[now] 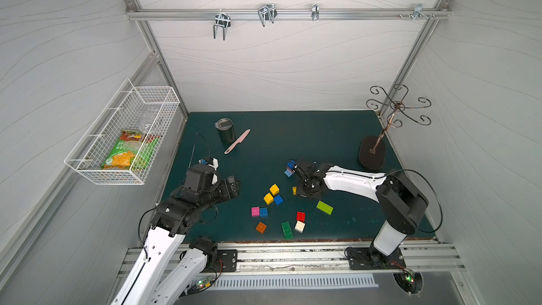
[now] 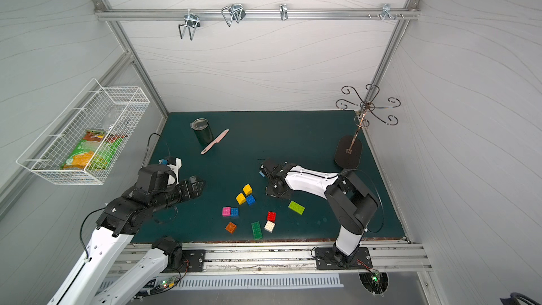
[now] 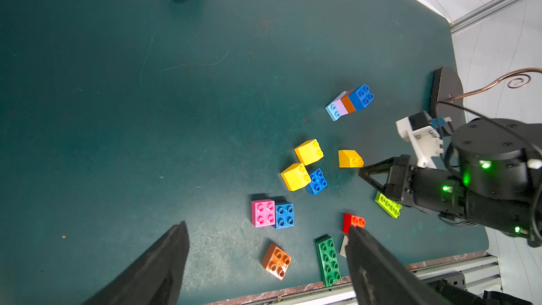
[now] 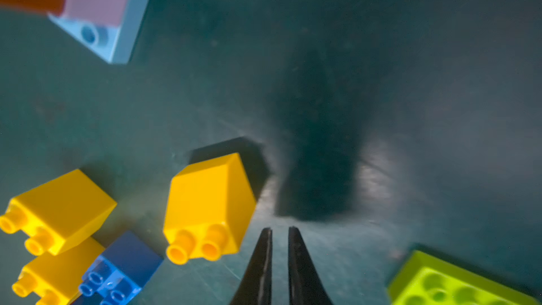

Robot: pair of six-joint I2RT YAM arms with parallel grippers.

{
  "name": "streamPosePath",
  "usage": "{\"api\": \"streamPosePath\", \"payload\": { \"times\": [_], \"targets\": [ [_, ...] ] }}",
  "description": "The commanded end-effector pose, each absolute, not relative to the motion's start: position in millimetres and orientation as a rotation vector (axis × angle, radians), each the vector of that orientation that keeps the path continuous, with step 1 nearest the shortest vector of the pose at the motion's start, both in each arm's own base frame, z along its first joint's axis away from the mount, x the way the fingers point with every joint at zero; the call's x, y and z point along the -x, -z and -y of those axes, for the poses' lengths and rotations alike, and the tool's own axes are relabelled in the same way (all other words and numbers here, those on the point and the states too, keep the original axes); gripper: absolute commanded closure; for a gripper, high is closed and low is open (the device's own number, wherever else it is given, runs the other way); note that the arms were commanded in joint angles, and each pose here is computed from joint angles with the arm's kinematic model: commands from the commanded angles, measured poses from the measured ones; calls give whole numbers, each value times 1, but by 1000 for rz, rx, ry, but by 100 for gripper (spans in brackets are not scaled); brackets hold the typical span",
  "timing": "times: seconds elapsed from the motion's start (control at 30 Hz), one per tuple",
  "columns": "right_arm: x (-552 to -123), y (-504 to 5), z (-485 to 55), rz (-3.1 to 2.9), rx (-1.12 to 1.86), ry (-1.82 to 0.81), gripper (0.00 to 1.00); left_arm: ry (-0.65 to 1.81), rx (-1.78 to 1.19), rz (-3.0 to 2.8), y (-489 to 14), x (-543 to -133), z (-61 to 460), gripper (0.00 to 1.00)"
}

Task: Assemble the number 1 with lego
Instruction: Move the lego brick at the center of the board.

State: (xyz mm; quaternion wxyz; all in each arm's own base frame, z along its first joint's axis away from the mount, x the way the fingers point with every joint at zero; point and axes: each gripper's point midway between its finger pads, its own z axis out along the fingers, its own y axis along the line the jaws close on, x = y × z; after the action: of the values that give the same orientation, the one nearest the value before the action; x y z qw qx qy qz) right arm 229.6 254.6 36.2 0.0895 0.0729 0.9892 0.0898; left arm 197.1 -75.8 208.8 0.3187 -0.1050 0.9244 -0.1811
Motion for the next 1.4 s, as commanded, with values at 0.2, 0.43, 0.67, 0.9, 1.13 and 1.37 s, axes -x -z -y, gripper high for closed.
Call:
{"api": "streamPosePath", "payload": {
  "times": [0.2, 0.43, 0.67, 0.9, 1.13, 1.37],
  "targets": [
    [-209, -59, -277, -2910, 22, -273, 82, 473, 281, -2399, -217, -200, 75, 11],
    [-206, -49, -316, -2928, 83, -292, 85, 472, 280, -2398, -217, -200, 74, 11],
    [-221, -37, -331, -2933, 82, -272, 86, 474, 278, -2400, -217, -200, 75, 11],
    [-233, -29, -315, -2945, 23, -213, 88, 476, 277, -2402, -217, -200, 76, 11],
    [-236, -26, -279, -2950, -36, -167, 88, 476, 275, -2403, -216, -200, 76, 11],
    [-241, -34, -248, -2934, -34, -123, 88, 473, 277, -2407, -216, -200, 76, 11]
  ]
}}
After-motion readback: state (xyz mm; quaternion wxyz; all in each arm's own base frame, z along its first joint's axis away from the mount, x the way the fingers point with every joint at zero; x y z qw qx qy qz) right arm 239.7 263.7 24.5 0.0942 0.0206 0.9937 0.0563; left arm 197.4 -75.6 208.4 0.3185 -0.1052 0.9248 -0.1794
